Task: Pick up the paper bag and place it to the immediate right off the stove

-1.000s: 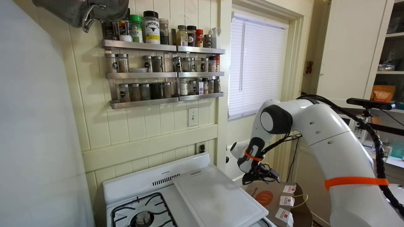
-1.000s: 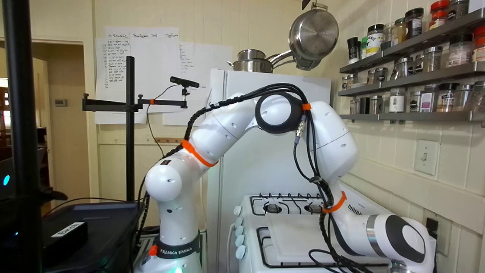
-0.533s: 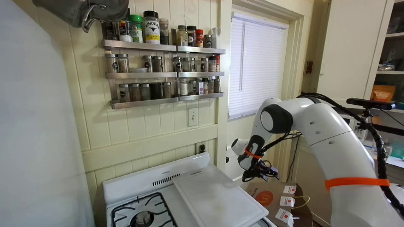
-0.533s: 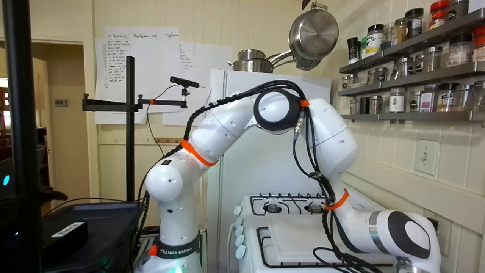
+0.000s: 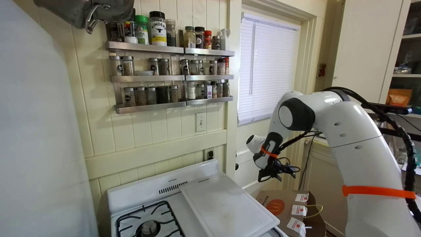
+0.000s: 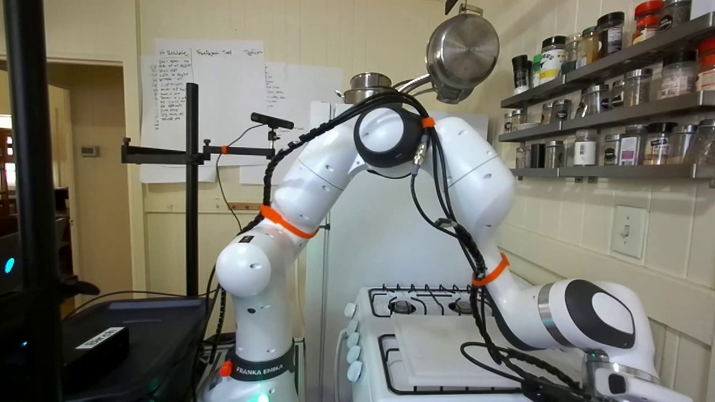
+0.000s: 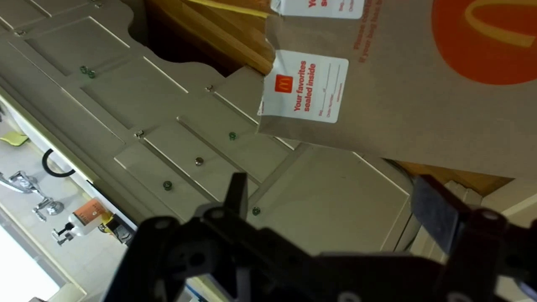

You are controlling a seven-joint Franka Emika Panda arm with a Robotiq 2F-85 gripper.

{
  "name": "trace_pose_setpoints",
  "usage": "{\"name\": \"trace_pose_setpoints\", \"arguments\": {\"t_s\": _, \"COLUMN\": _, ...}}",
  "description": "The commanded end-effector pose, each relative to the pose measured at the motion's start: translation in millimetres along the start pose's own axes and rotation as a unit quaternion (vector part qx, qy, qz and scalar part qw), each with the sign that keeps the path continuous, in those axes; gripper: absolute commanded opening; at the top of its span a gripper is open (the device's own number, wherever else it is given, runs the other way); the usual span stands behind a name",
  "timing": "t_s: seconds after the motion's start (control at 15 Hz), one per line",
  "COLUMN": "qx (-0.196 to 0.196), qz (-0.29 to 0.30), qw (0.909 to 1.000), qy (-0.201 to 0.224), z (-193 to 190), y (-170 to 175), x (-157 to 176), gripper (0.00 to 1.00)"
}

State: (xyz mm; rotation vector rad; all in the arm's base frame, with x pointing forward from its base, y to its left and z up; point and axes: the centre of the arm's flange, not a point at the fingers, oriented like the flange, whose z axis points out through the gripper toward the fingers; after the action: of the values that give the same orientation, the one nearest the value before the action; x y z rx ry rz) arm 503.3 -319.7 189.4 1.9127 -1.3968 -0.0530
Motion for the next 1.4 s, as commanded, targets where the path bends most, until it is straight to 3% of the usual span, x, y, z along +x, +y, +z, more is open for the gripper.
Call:
{"name": "trace_pose_setpoints", "arguments": {"t_s": 0.0, "qx": 0.028, "qz": -0.026, "qw": 0.9993, "qy": 0.002, "z": -14, "y": 52, "x": -12, "gripper": 1.00}}
{"name": "trace_pose_setpoints", "arguments": {"t_s": 0.53, "qx": 0.056, "qz": -0.059, "qw": 0.9964, "qy": -0.024, "z": -32, "y": 121, "x": -16, "gripper": 1.00}}
{"name": "trace_pose_setpoints", "arguments": {"t_s": 1.07, "qx": 0.093, "qz": -0.097, "qw": 0.9901, "qy": -0.041, "z": -28, "y": 182, "x": 7, "gripper": 1.00}}
{"name": "trace_pose_setpoints", "arguments": {"t_s": 1.33, "qx": 0.149, "qz": -0.124, "qw": 0.9805, "qy": -0.034, "z": -19, "y": 197, "x": 14, "gripper": 1.00}}
